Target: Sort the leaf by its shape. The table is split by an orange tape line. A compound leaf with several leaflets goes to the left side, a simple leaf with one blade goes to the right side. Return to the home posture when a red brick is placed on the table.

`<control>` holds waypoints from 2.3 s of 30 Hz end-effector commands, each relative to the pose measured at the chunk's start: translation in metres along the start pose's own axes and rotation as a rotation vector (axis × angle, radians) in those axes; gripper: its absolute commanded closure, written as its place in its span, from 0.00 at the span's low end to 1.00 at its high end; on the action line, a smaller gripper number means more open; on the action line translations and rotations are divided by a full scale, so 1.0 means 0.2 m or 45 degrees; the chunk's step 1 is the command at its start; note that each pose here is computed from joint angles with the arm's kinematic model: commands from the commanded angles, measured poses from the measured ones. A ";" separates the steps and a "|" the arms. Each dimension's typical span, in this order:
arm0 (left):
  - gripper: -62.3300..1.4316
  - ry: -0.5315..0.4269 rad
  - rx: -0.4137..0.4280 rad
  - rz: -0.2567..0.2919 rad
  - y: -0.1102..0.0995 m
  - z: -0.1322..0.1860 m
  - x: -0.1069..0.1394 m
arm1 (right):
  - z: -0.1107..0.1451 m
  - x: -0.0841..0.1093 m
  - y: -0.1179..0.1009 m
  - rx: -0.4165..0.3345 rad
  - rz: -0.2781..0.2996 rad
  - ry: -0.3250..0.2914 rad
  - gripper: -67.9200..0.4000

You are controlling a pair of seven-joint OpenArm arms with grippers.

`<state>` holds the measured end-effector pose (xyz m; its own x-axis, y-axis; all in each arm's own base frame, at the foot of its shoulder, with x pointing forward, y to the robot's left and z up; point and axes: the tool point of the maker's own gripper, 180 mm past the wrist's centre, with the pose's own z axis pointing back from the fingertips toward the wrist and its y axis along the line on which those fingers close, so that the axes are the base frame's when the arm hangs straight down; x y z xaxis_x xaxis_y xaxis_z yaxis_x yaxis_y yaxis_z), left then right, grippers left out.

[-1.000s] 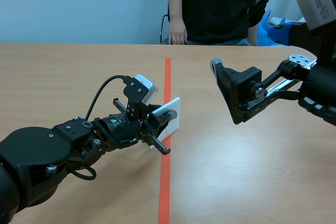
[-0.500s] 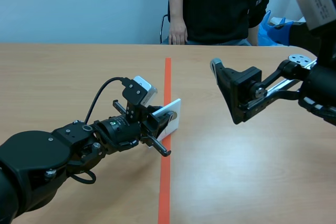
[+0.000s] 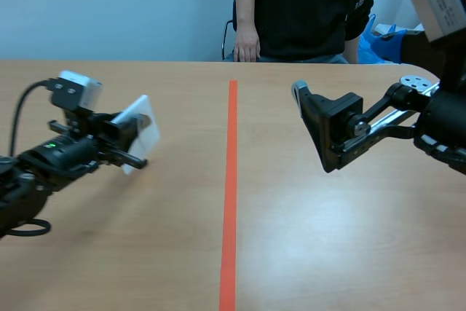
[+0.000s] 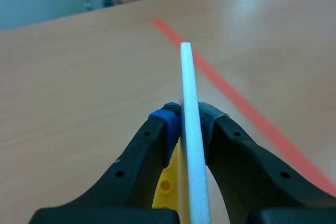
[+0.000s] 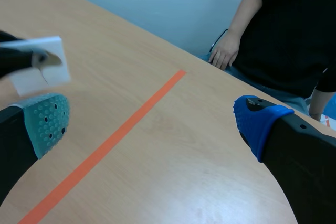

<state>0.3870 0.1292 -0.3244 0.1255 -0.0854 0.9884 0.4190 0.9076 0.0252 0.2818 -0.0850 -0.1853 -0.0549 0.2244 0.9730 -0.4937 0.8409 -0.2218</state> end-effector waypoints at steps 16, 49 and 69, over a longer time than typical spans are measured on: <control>0.91 0.081 0.489 -0.146 0.72 0.44 -0.01 | 0.00 0.07 -0.02 -0.008 0.016 -0.057 0.04; 0.19 0.168 0.838 -0.029 1.02 0.74 -0.19 | 0.00 0.08 -0.02 -0.010 0.019 -0.065 0.04; 0.03 -0.143 0.347 -0.213 0.44 0.54 0.39 | 0.00 0.08 -0.02 -0.011 0.019 -0.062 0.04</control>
<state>0.3369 0.2460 -0.2351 -0.0148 -0.2147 0.9766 0.1713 0.9617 0.2140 0.2818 -0.0850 -0.1853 -0.0549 0.2241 0.9730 -0.4936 0.8410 -0.2215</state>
